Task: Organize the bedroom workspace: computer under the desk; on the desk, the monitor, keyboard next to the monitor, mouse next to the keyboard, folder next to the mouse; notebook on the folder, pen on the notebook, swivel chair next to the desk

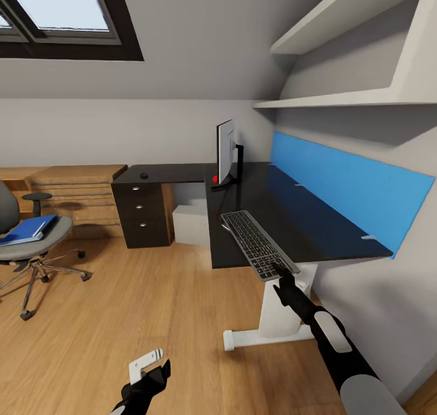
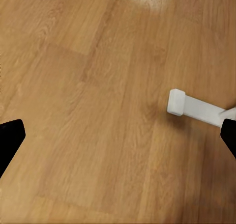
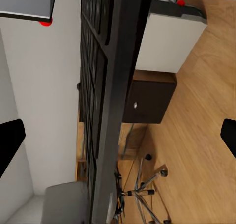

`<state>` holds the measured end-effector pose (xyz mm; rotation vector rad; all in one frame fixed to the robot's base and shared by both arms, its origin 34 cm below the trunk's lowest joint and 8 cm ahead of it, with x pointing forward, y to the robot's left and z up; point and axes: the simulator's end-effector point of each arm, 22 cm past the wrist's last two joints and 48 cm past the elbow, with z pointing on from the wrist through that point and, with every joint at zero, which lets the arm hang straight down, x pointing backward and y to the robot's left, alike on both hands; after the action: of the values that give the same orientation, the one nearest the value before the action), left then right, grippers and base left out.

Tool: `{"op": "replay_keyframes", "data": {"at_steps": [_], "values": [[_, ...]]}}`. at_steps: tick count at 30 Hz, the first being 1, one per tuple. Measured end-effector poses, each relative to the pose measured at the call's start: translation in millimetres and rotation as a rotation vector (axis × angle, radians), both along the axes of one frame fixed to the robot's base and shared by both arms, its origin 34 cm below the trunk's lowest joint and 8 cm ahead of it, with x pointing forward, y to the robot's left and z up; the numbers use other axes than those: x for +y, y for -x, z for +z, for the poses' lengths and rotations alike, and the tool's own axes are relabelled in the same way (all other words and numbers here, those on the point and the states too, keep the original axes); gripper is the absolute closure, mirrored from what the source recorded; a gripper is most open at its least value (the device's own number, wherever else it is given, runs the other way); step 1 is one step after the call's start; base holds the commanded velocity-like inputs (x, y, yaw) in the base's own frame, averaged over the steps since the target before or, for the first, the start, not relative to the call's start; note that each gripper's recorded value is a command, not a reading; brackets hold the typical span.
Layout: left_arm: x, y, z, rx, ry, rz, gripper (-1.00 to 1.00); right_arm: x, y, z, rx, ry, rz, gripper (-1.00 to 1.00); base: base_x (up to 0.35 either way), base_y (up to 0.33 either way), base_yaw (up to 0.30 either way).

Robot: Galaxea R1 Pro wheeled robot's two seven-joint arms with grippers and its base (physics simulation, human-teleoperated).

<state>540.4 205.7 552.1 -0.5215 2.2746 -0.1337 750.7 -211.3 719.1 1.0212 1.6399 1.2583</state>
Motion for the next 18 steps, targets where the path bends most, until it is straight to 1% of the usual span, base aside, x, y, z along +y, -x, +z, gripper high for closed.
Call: {"op": "replay_keyframes", "data": {"at_steps": [4, 16, 18], "values": [[-0.3, 1.9, -2.8, 0.007, 0.000, -0.001, -1.00, 2.9, 0.7, -3.1, 0.012, 0.012, 0.009, 1.00, 0.000, 0.000, 0.000], [-0.8, 2.0, -3.0, 0.008, 0.000, -0.002, -1.00, 5.2, 1.1, -3.3, 0.012, 0.017, 0.015, 1.00, 0.000, 0.000, 0.000], [-1.0, 1.5, 0.9, 0.008, 0.000, -0.002, -1.00, 5.5, 0.6, 0.5, 0.012, 0.018, 0.016, 1.00, 0.000, 0.000, 0.000]]}}
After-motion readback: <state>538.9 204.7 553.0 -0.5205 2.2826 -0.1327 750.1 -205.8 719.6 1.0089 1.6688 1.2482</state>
